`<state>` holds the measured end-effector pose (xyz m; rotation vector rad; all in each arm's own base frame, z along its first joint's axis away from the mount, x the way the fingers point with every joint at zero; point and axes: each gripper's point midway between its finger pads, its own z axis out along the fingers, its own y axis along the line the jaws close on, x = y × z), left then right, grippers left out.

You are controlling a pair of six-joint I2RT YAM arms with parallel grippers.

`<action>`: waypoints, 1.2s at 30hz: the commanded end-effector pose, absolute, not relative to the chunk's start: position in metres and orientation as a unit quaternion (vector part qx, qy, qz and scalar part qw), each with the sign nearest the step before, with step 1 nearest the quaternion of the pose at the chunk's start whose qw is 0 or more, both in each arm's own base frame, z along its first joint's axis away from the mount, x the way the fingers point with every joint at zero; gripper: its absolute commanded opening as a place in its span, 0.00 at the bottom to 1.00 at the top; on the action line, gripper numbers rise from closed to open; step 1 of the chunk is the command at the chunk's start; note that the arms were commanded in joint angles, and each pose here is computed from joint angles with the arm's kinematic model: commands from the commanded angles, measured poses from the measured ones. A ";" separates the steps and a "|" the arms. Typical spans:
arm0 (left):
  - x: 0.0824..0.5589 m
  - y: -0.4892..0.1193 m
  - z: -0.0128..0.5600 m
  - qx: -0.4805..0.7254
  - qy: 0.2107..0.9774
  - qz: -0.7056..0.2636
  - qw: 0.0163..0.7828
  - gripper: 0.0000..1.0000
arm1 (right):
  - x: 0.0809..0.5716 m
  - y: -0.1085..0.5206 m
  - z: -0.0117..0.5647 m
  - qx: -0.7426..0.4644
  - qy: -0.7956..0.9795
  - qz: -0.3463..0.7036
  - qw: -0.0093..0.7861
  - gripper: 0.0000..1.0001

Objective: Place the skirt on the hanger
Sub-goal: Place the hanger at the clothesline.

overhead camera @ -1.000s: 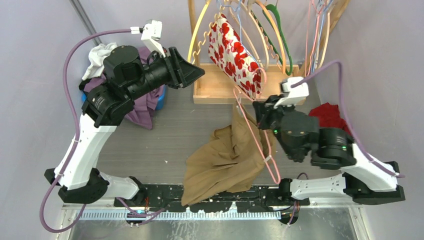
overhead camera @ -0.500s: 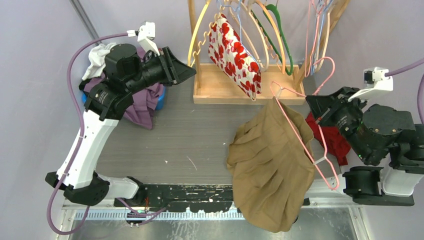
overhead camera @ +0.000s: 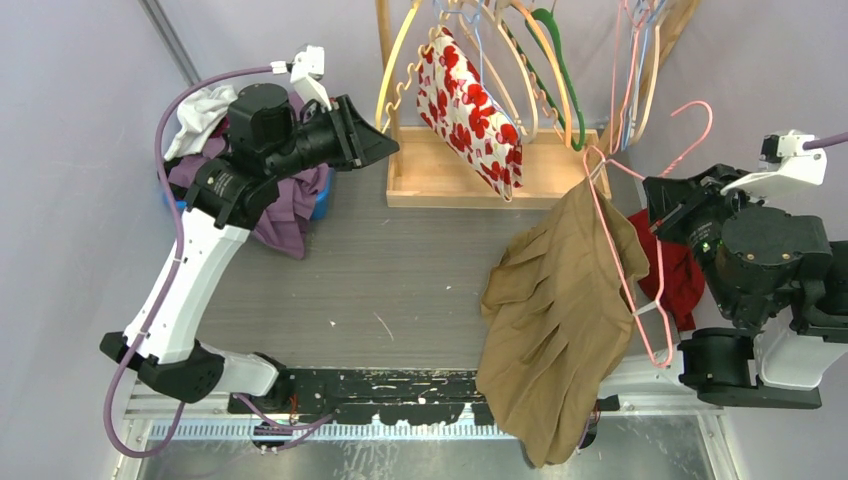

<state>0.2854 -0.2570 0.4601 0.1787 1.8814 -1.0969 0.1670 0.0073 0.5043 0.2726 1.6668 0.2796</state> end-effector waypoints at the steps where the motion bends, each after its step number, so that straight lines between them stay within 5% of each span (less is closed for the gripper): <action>1: 0.288 -0.258 0.476 0.082 0.740 -0.463 0.481 0.31 | 0.174 -0.005 0.518 0.138 0.714 0.052 0.684 0.01; 13: 0.297 -0.261 0.467 0.080 0.744 -0.465 0.474 0.29 | 0.179 -0.008 0.546 0.157 0.689 -0.014 0.707 0.01; 36: 0.299 -0.266 0.468 0.072 0.737 -0.482 0.468 0.24 | 0.179 0.030 0.615 0.072 0.698 0.029 0.712 0.01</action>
